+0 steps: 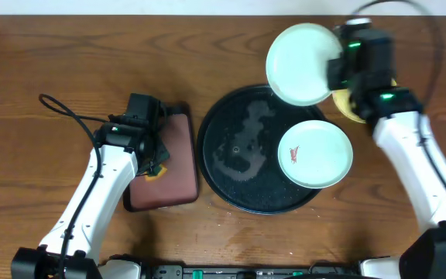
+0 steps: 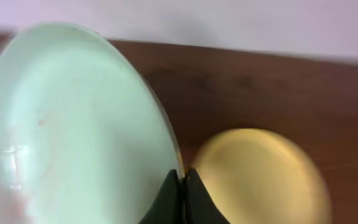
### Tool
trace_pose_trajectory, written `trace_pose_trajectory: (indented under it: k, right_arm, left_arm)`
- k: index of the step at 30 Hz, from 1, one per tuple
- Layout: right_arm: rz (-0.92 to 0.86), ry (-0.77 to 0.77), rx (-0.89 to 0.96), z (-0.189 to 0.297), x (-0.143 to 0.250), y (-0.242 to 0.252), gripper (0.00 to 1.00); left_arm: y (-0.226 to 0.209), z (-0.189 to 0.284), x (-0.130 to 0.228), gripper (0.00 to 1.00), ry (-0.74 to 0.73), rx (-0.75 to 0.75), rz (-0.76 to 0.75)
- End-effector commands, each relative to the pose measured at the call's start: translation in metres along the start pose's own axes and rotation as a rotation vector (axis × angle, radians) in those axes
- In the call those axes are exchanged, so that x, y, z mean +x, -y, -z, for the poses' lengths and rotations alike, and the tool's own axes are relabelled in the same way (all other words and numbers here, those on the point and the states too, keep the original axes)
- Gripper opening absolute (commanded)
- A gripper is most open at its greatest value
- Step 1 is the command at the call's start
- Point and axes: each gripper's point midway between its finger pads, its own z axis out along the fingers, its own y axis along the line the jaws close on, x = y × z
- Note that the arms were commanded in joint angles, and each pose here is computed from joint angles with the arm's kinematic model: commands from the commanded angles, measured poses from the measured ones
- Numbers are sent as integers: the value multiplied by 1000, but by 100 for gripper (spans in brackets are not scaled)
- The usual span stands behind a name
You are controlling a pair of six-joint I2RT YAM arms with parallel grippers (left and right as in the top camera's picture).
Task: Clean dirty plates on tray and stack at the side
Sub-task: 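Lift the green plate with the right gripper onto the yellow plate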
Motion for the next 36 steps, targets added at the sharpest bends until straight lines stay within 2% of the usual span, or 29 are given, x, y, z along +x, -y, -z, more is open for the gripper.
trace_pose_trajectory:
  k: [1,5,10,18,21,22,25,26,27,29,30,36]
  right_arm:
    - [-319,-28,-476,15,-9,-17,1]
    - [-429,-65,-413,7,8,38,1]
    - [-593,-168,-67,-11,60,126,1]
    - [-799,-229,237,-30,114,204,1]
    - [-814,-273,250,-53,138,209,1]
    - [-818,-282,250,-58,143,210,3]
    - [-843,-320,241,-69,157,206,16]
    - [-847,-333,235,-71,161,204,25]
    - [-851,-341,223,-73,163,202,43]
    - [-846,-358,177,-75,165,194,58]
    - [-829,-367,135,-75,164,188,61]
    - [-824,-431,24,-55,159,159,52]
  left_arm:
    - [-1,-4,0,8,-1,-5,-5]
    - [1,-4,-3,7,13,7,-1]
    - [1,-4,-3,7,11,5,-3]
    - [0,-5,-1,8,8,2,-3]
    - [4,-5,-6,7,27,17,1]
    - [5,-5,-7,7,31,21,2]
    - [5,-5,-8,8,34,23,2]
    - [5,-5,-8,8,34,23,2]
    - [5,-5,-8,7,34,23,2]
    - [5,-5,-8,7,35,23,2]
    - [6,-5,-8,7,36,24,3]
    - [6,-5,-8,7,37,25,2]
